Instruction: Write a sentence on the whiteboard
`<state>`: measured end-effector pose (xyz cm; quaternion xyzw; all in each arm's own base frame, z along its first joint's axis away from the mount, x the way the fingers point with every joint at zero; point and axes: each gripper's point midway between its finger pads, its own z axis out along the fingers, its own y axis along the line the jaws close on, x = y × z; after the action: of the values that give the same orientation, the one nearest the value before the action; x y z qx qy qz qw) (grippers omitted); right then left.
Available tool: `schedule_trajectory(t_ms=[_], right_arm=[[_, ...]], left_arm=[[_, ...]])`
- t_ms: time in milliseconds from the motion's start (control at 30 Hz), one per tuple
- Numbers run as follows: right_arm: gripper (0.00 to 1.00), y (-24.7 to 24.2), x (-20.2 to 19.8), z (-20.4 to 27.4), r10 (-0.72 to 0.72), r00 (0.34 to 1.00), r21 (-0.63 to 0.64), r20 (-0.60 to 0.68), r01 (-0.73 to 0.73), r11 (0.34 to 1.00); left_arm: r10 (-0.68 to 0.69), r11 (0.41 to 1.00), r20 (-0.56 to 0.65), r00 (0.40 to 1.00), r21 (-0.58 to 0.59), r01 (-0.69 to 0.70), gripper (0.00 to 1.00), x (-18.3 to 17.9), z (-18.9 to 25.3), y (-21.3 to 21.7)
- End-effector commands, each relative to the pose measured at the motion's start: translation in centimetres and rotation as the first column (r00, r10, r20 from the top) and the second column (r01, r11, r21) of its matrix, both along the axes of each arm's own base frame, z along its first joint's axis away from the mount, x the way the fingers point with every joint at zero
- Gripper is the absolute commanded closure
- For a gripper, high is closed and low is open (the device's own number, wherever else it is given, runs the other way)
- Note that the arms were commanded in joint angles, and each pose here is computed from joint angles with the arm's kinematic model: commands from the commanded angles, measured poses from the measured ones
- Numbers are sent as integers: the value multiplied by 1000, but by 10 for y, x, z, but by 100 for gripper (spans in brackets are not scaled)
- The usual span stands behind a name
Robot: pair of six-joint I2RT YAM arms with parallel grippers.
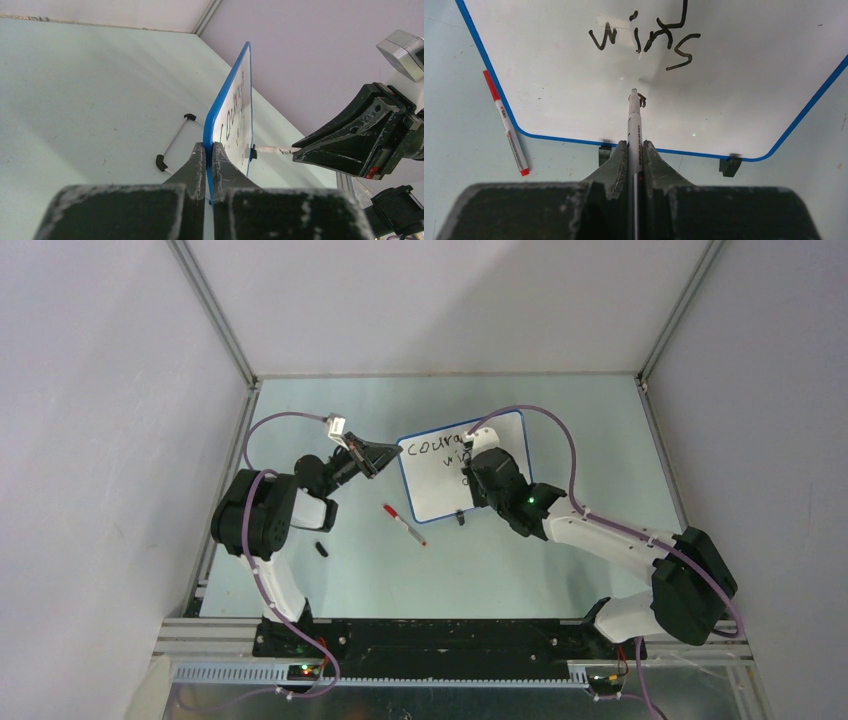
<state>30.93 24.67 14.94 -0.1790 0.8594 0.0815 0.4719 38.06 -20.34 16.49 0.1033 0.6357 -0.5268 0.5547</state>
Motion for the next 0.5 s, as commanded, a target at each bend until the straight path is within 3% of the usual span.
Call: schedule_trajectory(t_ms=[0, 467], right_arm=[[100, 6, 6, 6, 1, 999, 17, 36, -2, 1000], [100, -3, 10, 0, -33, 999, -1, 23, 33, 999]], left_arm=[[-19, 999, 82, 996, 33, 16, 100, -6, 7, -2], [-20, 999, 82, 996, 32, 17, 100, -5, 7, -2]])
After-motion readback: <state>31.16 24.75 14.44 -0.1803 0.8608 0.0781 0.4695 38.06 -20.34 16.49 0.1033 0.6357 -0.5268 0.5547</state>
